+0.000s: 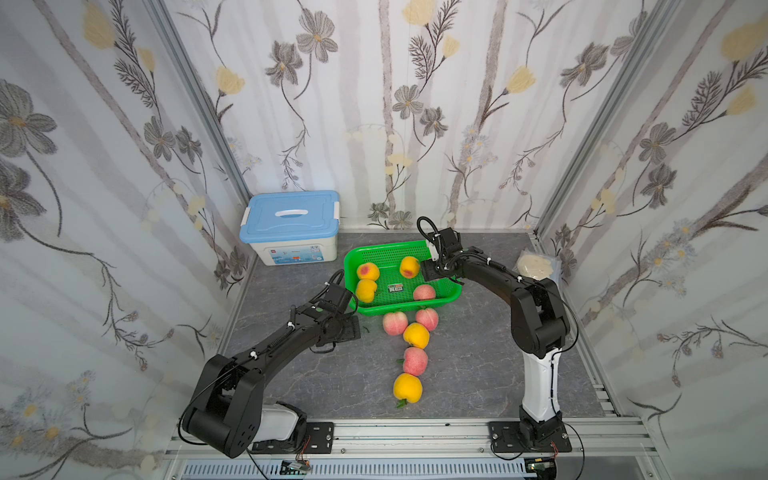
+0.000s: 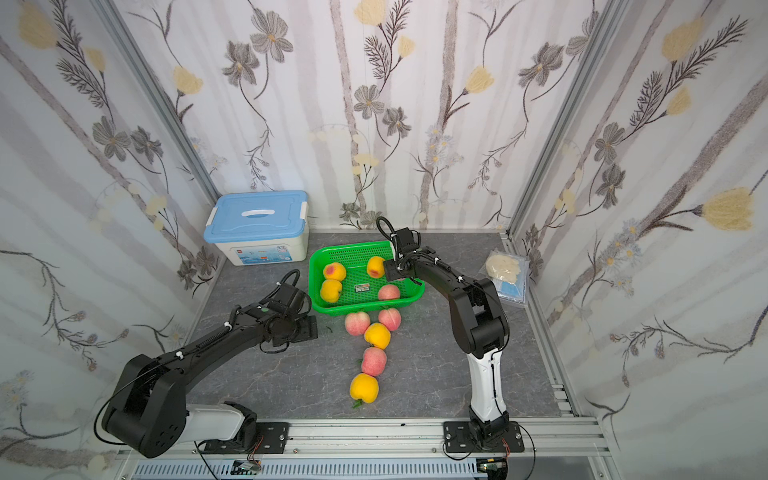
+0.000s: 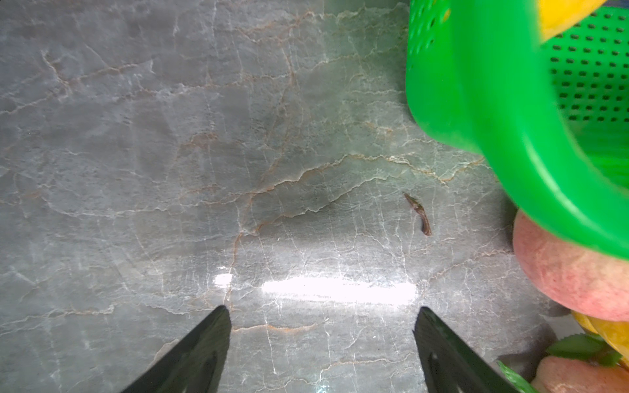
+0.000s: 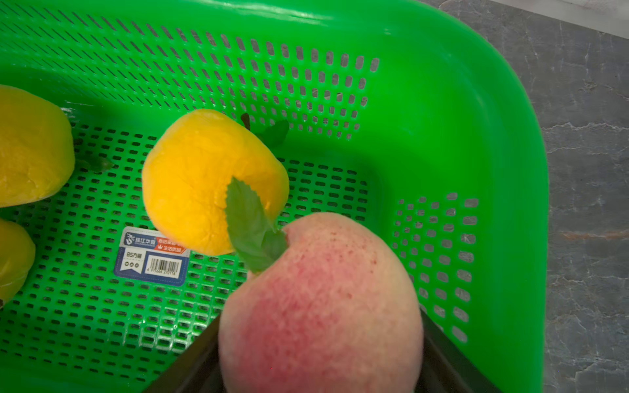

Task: Put the peaches into the basket
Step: Place the peach in the basket.

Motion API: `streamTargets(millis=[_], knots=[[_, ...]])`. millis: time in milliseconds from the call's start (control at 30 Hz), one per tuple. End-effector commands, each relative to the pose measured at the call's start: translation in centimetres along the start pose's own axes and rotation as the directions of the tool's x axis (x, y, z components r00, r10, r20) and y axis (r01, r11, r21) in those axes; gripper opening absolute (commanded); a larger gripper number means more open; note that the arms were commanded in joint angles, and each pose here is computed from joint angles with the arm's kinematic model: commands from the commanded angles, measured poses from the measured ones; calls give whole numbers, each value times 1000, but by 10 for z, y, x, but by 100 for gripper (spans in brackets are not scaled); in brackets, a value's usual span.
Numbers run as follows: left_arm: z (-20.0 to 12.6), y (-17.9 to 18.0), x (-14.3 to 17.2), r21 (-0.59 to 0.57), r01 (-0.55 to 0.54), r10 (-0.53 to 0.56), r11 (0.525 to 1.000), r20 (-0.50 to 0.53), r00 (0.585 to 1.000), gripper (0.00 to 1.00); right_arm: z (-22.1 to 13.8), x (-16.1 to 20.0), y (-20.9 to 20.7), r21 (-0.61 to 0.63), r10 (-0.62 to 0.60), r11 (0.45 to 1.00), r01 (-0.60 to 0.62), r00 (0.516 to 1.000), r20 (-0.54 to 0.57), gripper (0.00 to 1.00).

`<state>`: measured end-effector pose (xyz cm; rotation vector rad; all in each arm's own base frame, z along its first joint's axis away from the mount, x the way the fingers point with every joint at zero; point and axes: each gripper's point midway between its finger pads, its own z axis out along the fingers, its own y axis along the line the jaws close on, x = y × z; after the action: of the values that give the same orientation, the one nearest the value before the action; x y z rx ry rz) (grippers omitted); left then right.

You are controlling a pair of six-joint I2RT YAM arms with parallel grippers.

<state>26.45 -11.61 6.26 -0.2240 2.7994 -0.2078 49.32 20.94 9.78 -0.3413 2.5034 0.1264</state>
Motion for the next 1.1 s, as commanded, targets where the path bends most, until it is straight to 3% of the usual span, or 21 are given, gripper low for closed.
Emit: streamTargets(millis=[0, 1067], knots=[[0, 0, -3, 1, 3, -3, 1000, 8, 1000, 87, 0, -5, 3, -16, 6, 1000, -5, 1000, 11, 78], [4, -2, -3, 5, 3, -3, 1000, 4, 1000, 87, -23, -10, 10, -56, 8, 998, -6, 999, 34, 81]])
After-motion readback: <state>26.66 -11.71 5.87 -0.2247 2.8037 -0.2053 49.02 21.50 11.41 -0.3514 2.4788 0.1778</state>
